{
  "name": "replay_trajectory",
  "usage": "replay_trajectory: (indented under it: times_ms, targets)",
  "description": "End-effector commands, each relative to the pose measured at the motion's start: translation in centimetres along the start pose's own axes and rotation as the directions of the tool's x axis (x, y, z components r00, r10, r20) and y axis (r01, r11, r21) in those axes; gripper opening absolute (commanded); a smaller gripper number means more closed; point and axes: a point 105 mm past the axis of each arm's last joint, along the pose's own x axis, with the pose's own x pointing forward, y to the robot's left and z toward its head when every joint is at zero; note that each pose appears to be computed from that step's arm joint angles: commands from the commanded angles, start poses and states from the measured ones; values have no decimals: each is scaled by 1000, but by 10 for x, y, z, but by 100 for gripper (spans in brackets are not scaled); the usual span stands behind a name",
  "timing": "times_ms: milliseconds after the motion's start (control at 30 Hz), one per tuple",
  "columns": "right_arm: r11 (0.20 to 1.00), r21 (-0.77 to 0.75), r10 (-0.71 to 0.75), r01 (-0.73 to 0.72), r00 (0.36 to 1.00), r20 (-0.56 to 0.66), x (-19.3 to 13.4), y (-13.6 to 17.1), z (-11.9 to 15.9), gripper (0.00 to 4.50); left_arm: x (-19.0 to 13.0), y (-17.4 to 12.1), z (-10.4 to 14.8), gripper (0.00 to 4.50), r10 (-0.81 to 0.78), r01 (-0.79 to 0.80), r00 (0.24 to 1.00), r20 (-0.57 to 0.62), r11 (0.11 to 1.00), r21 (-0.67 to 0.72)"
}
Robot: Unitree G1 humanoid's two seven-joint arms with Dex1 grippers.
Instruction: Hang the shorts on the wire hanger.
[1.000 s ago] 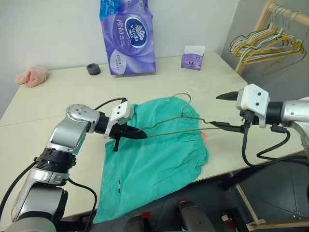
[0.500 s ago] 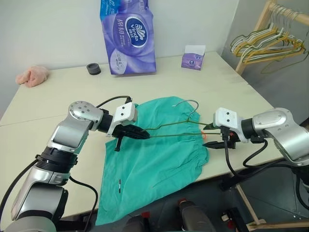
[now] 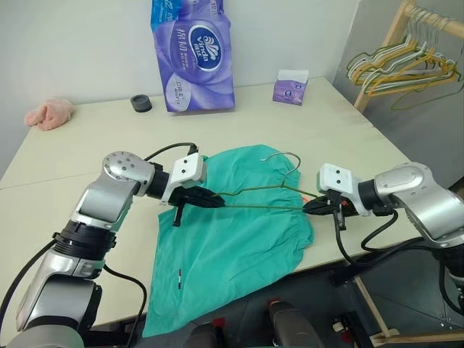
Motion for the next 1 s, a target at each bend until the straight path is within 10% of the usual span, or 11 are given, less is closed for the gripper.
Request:
replay_trajectory:
  times_ms: [33,300,567,1000]
  targets:
    - [999,-17,-28,29,999,33,-7,-3,9,4,-1,4,14,0,15,-15,998,67,1000,7]
    - [996,63,-59,56,997,46,-20,-4,-1,0,-26,44,21,222,302,-299,928,217,953,-47]
    - [961,255,-113,103,993,25,-42,12,-34,0,-63,70,4,222,534,-519,817,216,845,-128]
    - [646,729,-289,227,956,-42,-71,48,-105,0,-17,2,-13,222,170,-147,968,183,980,-136]
